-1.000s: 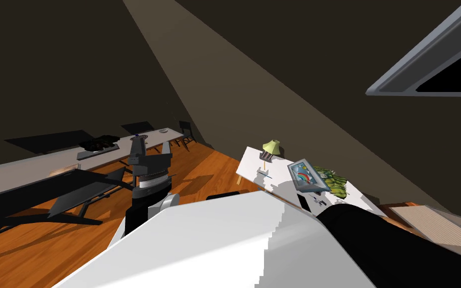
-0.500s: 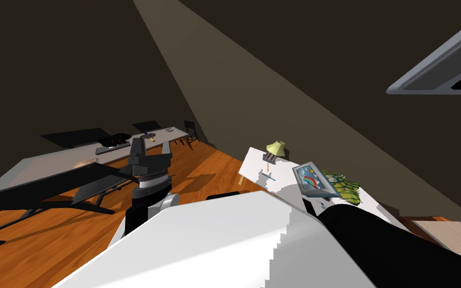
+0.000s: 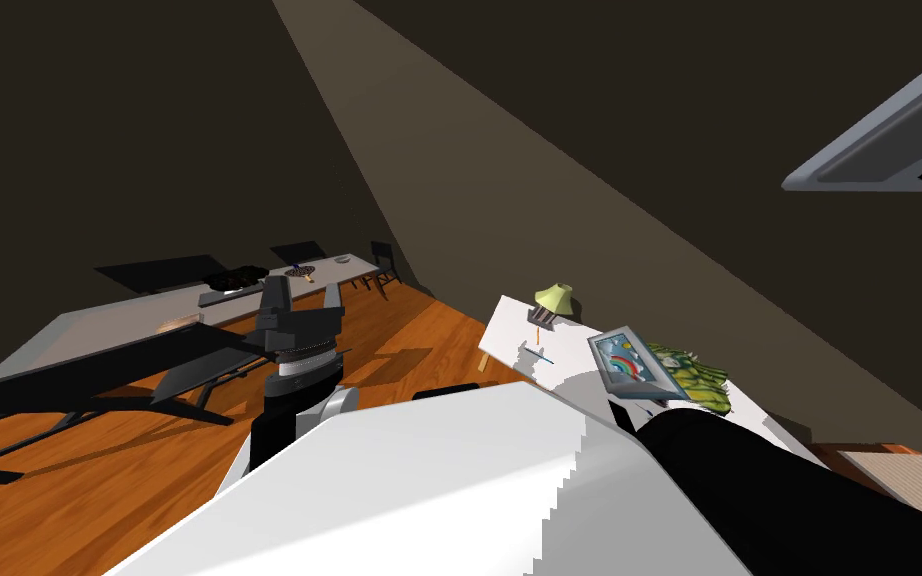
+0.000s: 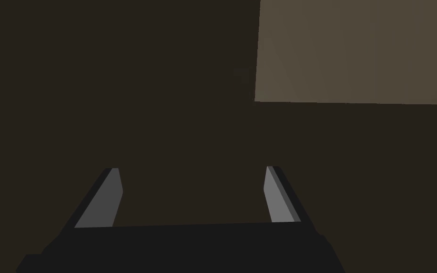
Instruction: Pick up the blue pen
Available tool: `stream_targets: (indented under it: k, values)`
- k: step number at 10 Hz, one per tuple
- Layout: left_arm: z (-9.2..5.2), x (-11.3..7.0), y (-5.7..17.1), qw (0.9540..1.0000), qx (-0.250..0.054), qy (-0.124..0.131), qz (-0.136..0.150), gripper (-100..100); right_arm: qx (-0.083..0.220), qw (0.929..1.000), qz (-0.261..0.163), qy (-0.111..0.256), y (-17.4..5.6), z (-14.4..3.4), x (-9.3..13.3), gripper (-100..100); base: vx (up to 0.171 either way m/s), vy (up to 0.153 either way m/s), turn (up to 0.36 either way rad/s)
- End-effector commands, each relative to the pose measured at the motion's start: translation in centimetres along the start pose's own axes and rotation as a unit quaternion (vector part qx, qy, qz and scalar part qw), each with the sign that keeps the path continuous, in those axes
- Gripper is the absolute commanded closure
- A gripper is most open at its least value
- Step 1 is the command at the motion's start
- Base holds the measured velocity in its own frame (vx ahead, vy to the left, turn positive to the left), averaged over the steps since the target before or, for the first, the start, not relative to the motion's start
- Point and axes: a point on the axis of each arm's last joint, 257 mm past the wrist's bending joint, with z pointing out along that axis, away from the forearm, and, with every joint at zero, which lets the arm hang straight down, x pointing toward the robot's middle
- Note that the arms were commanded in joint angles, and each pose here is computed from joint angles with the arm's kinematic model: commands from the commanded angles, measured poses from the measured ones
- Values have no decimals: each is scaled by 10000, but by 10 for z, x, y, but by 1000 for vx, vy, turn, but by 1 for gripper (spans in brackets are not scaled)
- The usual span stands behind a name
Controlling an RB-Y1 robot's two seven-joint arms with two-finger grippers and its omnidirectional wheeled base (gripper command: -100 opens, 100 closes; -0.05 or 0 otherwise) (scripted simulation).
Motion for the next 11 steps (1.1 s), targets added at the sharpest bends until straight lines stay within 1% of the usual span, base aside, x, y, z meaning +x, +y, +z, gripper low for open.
stream_targets:
  k: [1,6,7,11]
  values:
    - [0,0,0,10000,0,0,0,0,1,10000,1,1,0,0,0,-100,-4,5,16]
    - [0,0,0,10000,0,0,0,0,1,10000,1,1,0,0,0,-100,4,1,4]
    - [0,0,0,10000,0,0,0,0,83,9998,-97,129,-10,-3,9,-100,-21,21,70]
    - [0,0,0,10000,0,0,-1,0,270,9982,-334,428,-32,-10,31,-100,-25,24,81]
